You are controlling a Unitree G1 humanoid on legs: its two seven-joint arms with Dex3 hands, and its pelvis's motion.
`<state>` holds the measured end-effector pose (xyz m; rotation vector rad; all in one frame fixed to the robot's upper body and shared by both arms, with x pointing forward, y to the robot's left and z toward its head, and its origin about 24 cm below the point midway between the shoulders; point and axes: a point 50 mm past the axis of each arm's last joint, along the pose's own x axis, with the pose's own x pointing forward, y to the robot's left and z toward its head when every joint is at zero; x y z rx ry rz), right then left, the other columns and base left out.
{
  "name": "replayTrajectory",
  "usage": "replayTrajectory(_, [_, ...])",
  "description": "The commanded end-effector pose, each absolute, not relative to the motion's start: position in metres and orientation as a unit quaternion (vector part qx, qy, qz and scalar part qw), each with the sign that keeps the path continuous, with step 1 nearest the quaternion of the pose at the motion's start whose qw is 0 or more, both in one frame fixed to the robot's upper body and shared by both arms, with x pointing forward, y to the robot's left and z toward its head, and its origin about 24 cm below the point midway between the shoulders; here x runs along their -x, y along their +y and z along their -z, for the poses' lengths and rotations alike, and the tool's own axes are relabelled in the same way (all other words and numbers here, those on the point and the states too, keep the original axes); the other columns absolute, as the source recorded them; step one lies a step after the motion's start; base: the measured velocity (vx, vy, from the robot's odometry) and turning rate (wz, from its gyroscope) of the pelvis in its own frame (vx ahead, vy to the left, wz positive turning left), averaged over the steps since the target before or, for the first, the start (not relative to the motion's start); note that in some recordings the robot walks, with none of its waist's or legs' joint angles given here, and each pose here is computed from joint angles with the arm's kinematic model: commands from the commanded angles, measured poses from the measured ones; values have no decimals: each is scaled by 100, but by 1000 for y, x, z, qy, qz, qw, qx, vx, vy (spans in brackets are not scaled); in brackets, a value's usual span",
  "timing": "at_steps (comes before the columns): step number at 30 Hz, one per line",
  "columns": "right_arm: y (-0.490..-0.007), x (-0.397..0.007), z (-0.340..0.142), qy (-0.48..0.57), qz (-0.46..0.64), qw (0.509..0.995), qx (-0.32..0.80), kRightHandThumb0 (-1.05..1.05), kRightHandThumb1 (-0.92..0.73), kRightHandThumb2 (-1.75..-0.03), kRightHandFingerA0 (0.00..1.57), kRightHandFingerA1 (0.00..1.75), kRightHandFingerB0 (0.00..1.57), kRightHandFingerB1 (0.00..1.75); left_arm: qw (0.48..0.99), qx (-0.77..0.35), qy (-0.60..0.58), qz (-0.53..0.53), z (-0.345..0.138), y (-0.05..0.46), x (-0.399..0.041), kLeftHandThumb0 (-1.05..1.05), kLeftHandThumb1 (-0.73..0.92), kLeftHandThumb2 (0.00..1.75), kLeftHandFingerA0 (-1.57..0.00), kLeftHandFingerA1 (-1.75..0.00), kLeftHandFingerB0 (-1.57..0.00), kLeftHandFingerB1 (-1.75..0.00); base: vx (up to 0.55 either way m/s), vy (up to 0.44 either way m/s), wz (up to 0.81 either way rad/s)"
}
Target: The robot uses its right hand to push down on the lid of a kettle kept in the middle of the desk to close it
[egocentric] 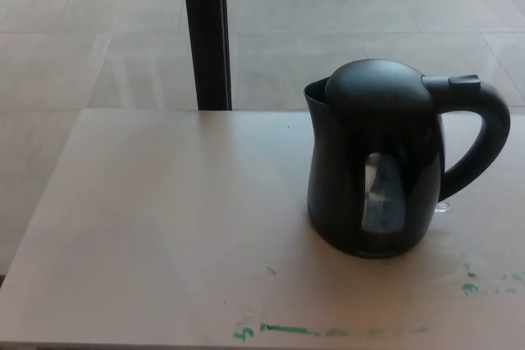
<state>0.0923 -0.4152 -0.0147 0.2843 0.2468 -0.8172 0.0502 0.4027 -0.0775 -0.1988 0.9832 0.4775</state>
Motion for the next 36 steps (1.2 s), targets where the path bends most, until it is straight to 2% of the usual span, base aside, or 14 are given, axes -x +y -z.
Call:
replayTrajectory(1, [-412,-82,17,101,427,891,-114,-82,-92,-71,22,34,11,25,848,84,469,-233,73,408,-49,-77,57,91,-51,-61,-25,-45,0,0,0])
replayTrajectory(2, [-412,-82,17,99,428,891,-115,-81,-72,-108,16,47,7,38,847,85,470,-234,74,408,-50,-74,54,91,-49,-60,-24,-46,0,0,0])
replayTrajectory(8, [-411,-87,20,93,435,885,-135,-85,-69,-108,21,48,8,40,849,76,469,-232,74,407,-54,-77,56,91,-53,-61,-30,-46,0,0,0])
replayTrajectory(9, [-410,-90,22,102,432,887,-127,-87,-91,-69,29,33,15,26,850,81,465,-235,73,408,-55,-75,55,90,-53,-61,-31,-47,0,0,0])
replayTrajectory(12, [-411,-91,22,109,431,888,-119,-83,-92,-71,28,34,13,26,851,79,465,-230,73,408,-56,-69,66,60,-55,-51,-34,-33,0,0,0])
replayTrajectory(13, [-411,-91,22,114,425,891,-109,-82,-92,-73,27,35,11,24,852,81,463,-231,73,407,-56,-75,57,91,-53,-63,-28,-47,0,0,0])
replayTrajectory(15, [-409,-90,21,122,413,898,-92,-82,-92,-74,25,35,10,24,851,88,462,-235,74,407,-57,-68,66,61,-60,-56,-33,-33,0,0,0])
replayTrajectory(16, [-407,-91,21,120,406,901,-95,-81,-92,-72,24,34,10,24,851,93,461,-235,74,406,-56,-76,55,90,-55,-64,-27,-46,0,0,0])
replayTrajectory(22, [-405,-92,22,120,394,906,-97,-81,-92,-72,22,34,8,24,853,83,462,-229,73,407,-55,-69,67,61,-56,-51,-33,-33,0,0,0])
replayTrajectory(26, [-404,-93,23,124,392,906,-97,-81,-74,-111,15,47,4,33,852,85,461,-234,74,407,-53,-75,56,90,-54,-62,-30,-47,0,0,0])
replayTrajectory(28, [-404,-94,23,124,393,906,-98,-82,-92,-72,24,34,8,23,851,75,465,-231,73,407,-53,-70,67,60,-55,-51,-34,-32,0,0,0])
replayTrajectory(32, [-403,-95,22,123,393,906,-97,-83,-92,-72,25,34,10,24,852,80,464,-231,73,407,-53,-78,56,91,-52,-62,-29,-46,0,0,0])
replayTrajectory(33, [-403,-95,22,123,394,905,-98,-82,-73,-110,17,47,7,35,851,85,462,-233,73,407,-53,-78,56,90,-52,-61,-28,-46,0,0,0])
replayTrajectory(36, [-403,-95,22,125,391,907,-99,-83,-91,-72,24,34,10,24,850,82,464,-236,74,407,-53,-77,57,91,-52,-61,-27,-46,0,0,0])
